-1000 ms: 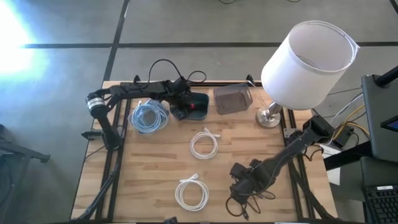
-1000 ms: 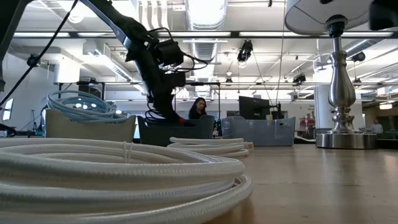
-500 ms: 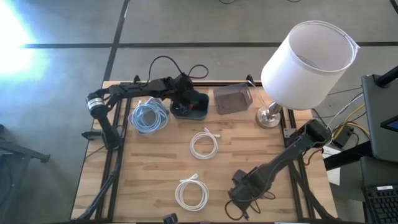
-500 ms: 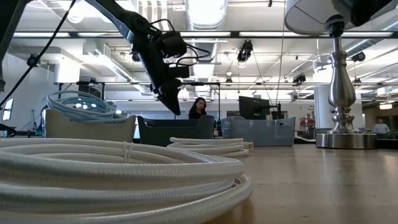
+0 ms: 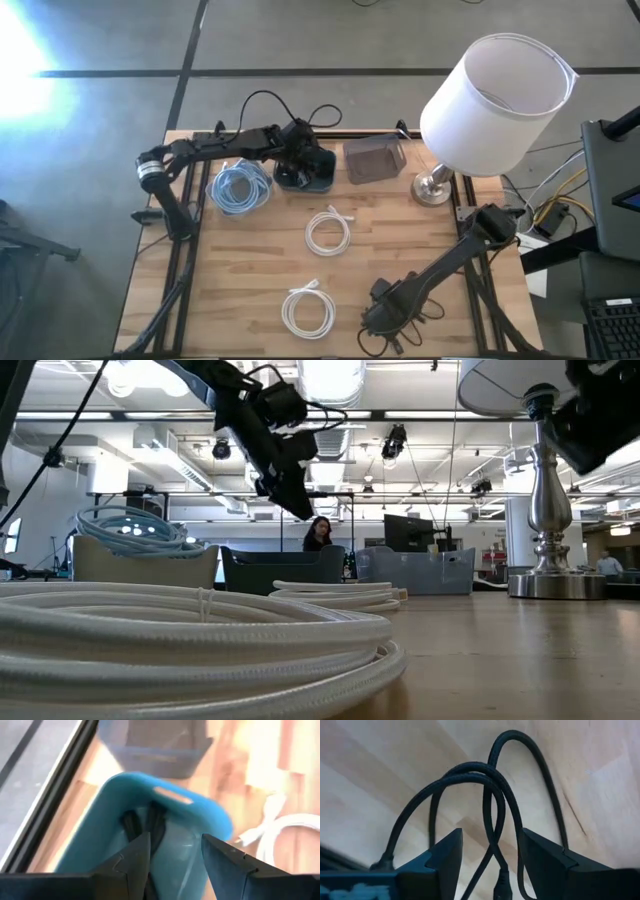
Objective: Pick & Place USB Port
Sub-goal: Put the black charger cable into the blue bin
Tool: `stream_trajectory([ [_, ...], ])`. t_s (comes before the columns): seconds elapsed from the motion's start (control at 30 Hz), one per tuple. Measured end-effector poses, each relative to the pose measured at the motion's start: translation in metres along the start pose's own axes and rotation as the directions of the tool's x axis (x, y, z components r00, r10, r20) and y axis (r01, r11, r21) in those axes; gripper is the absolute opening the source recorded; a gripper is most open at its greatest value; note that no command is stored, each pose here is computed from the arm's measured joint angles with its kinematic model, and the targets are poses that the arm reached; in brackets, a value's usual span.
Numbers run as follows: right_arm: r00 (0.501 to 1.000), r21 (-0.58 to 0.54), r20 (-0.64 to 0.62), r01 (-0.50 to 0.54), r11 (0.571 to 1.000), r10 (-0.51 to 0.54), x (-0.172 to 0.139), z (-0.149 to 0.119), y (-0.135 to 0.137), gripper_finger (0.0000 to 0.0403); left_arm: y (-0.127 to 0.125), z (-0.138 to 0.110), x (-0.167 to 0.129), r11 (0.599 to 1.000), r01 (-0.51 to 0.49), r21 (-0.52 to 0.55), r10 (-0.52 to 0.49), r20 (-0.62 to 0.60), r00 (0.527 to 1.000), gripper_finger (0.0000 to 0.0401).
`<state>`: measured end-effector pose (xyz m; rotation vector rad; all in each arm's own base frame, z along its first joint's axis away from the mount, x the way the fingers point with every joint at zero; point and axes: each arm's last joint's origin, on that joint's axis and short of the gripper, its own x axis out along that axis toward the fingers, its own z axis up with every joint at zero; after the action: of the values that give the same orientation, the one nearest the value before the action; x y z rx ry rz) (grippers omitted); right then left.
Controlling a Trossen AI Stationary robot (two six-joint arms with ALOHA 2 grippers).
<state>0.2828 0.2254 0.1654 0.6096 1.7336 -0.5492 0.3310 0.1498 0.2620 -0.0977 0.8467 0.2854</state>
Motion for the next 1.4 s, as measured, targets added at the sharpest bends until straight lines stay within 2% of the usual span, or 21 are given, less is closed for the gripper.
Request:
stream_trajectory([
  [0.23, 1.000, 0.007, 0.000, 0.006, 1.000, -0.006, 0.001, 0.001, 0.000, 0.0172, -0.014, 0.002, -0.001, 0.999, 0.026, 0.028, -0.026, 0.007, 1.000, 0.0181],
  [0.5, 0.999, 0.004, -0.005, -0.049, 0.999, 0.049, -0.022, -0.007, -0.002, 0.0171, -0.018, 0.002, -0.001, 0.999, 0.034, 0.034, -0.034, 0.006, 0.999, 0.0181],
  [0.9, 1.000, 0.043, -0.011, 0.003, 0.999, -0.002, -0.007, -0.005, -0.010, 0.0171, -0.018, 0.002, -0.001, 0.999, 0.035, 0.033, -0.035, 0.006, 0.999, 0.0179],
  [1.1, 1.000, 0.035, -0.016, -0.024, 0.999, 0.025, -0.001, -0.004, -0.009, 0.0168, -0.020, 0.002, -0.001, 0.999, 0.040, 0.030, -0.040, 0.006, 0.999, 0.0179],
  [1.23, 0.999, 0.020, -0.016, -0.028, 0.999, 0.028, -0.001, -0.004, -0.008, 0.0137, -0.025, 0.003, -0.001, 0.995, 0.090, 0.032, -0.090, 0.009, 0.996, 0.0179],
  [1.4, 0.999, -0.074, -0.017, -0.028, 0.997, 0.027, -0.001, -0.004, -0.009, 0.0060, -0.035, 0.003, -0.001, 0.981, 0.190, 0.047, -0.191, 0.013, 0.981, 0.0179],
])
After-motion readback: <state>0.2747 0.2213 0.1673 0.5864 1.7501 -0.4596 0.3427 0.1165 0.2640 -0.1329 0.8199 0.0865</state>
